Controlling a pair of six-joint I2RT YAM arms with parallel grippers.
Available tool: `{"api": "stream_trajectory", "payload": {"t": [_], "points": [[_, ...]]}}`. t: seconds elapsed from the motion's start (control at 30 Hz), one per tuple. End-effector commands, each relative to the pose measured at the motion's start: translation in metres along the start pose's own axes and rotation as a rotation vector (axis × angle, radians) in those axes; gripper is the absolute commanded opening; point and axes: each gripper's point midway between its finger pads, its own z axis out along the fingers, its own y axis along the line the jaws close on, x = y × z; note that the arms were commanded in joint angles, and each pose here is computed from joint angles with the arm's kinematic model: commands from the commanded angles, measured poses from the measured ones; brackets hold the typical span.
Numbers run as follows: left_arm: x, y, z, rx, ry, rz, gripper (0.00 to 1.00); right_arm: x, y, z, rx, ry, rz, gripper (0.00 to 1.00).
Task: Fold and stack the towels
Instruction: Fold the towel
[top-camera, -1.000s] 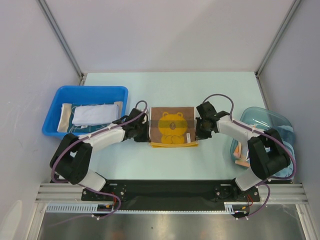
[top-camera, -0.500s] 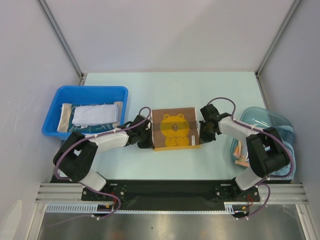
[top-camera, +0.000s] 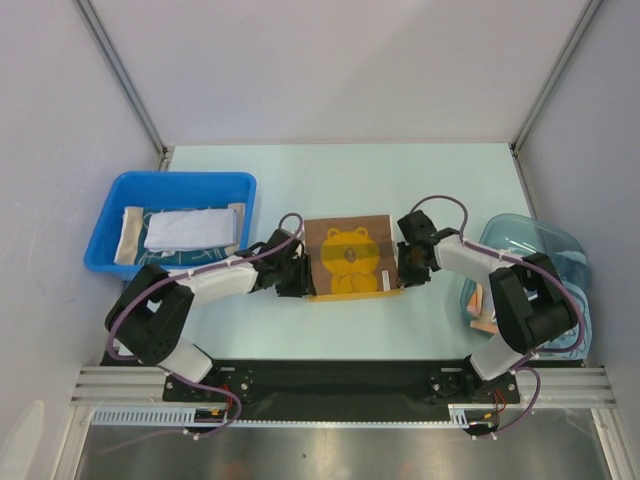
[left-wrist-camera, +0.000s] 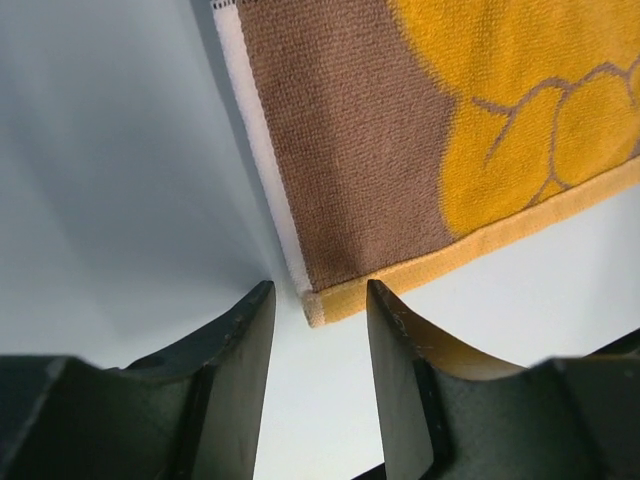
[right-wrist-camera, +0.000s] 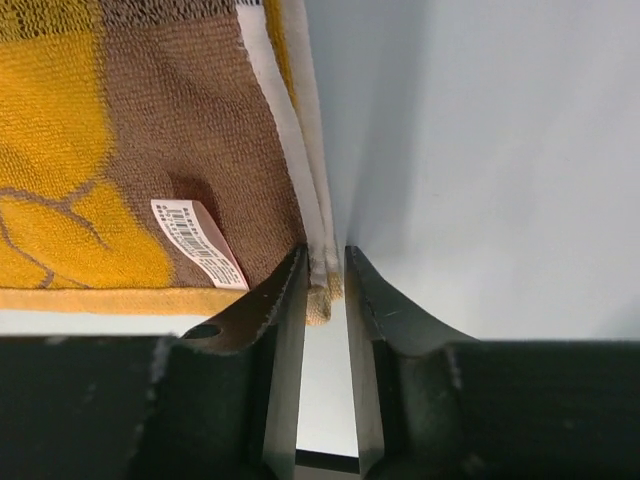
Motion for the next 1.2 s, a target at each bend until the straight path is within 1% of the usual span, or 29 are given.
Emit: {"api": "stream_trajectory", "payload": {"t": [0.0, 0.07, 0.1, 0.13, 0.17, 0.2, 0.23, 0.27, 0.3, 0.33, 0.37, 0.4, 0.47, 0.5, 0.67, 0.7, 0.73, 0.83, 0.93, 1.0, 1.03, 1.07, 1.1, 1.13, 1.17], "points": [[-0.009, -0.001, -0.013, -0.034, -0.018, 0.043, 0.49, -0.009, -0.001, -0.015, 0.012, -0.063, -0.006, 0.27], [-0.03, -0.009, -0.023, -0.028, -0.064, 0.072, 0.5, -0.011, -0.004, -0.024, 0.029, -0.074, -0.006, 0.29], [-0.043, -0.016, -0.029, -0.024, -0.088, 0.082, 0.51, -0.02, -0.002, -0.034, 0.026, -0.105, -0.004, 0.29], [-0.051, -0.017, -0.032, -0.031, -0.103, 0.089, 0.51, -0.02, -0.008, -0.038, 0.057, -0.105, -0.006, 0.29], [-0.062, -0.015, -0.034, -0.038, -0.118, 0.109, 0.52, -0.025, -0.009, -0.043, 0.063, -0.118, -0.002, 0.29], [-0.077, -0.022, -0.039, -0.027, -0.147, 0.121, 0.52, -0.03, -0.005, -0.05, 0.05, -0.135, -0.004, 0.29], [-0.086, -0.023, -0.04, -0.027, -0.158, 0.127, 0.52, -0.033, -0.003, -0.052, 0.032, -0.142, -0.015, 0.29], [-0.093, -0.016, -0.034, -0.043, -0.151, 0.128, 0.52, -0.033, 0.006, -0.053, -0.014, -0.136, -0.022, 0.28], [-0.107, -0.023, -0.035, -0.017, -0.169, 0.137, 0.51, -0.033, 0.012, -0.054, -0.047, -0.135, -0.033, 0.27], [-0.113, -0.023, -0.03, -0.012, -0.166, 0.138, 0.51, -0.032, 0.018, -0.052, -0.083, -0.132, -0.04, 0.26], [-0.116, -0.014, -0.019, -0.028, -0.144, 0.127, 0.5, -0.026, 0.028, -0.051, -0.139, -0.108, -0.055, 0.25], [-0.128, -0.02, -0.017, -0.006, -0.152, 0.133, 0.5, -0.022, 0.03, -0.049, -0.15, -0.1, -0.057, 0.25], [-0.14, -0.017, -0.008, -0.008, -0.149, 0.133, 0.5, -0.014, 0.026, -0.04, -0.149, -0.09, -0.051, 0.24], [-0.146, -0.015, 0.005, -0.016, -0.13, 0.133, 0.5, -0.012, 0.024, -0.036, -0.146, -0.087, -0.048, 0.24], [-0.16, -0.011, 0.031, -0.038, -0.101, 0.154, 0.5, 0.002, 0.007, -0.015, -0.109, -0.061, -0.048, 0.21], [-0.167, -0.013, 0.032, -0.036, -0.109, 0.152, 0.5, 0.001, 0.003, -0.013, -0.087, -0.07, -0.048, 0.2], [-0.165, -0.009, 0.042, -0.041, -0.085, 0.148, 0.5, 0.001, -0.002, -0.01, -0.07, -0.069, -0.041, 0.2], [-0.172, -0.005, 0.05, -0.046, -0.072, 0.14, 0.5, -0.003, -0.01, -0.009, -0.041, -0.076, -0.04, 0.19], [-0.181, -0.005, 0.052, -0.026, -0.072, 0.137, 0.5, -0.02, -0.011, -0.02, -0.043, -0.115, -0.026, 0.19], [-0.188, -0.008, 0.05, -0.003, -0.074, 0.153, 0.51, -0.032, -0.009, -0.028, -0.065, -0.141, -0.018, 0.22], [-0.19, -0.011, 0.049, 0.01, -0.074, 0.163, 0.51, -0.048, -0.004, -0.036, -0.087, -0.176, -0.03, 0.24], [-0.189, -0.013, 0.046, 0.02, -0.062, 0.175, 0.52, -0.055, 0.001, -0.039, -0.12, -0.182, -0.04, 0.3], [-0.194, -0.021, 0.041, 0.045, -0.072, 0.185, 0.52, -0.066, 0.0, -0.038, -0.133, -0.187, -0.04, 0.33], [-0.195, -0.022, 0.039, 0.05, -0.073, 0.191, 0.52, -0.085, 0.008, -0.045, -0.166, -0.221, -0.07, 0.35], [-0.197, -0.024, 0.037, 0.053, -0.081, 0.203, 0.53, -0.094, 0.012, -0.046, -0.191, -0.234, -0.128, 0.38]]}}
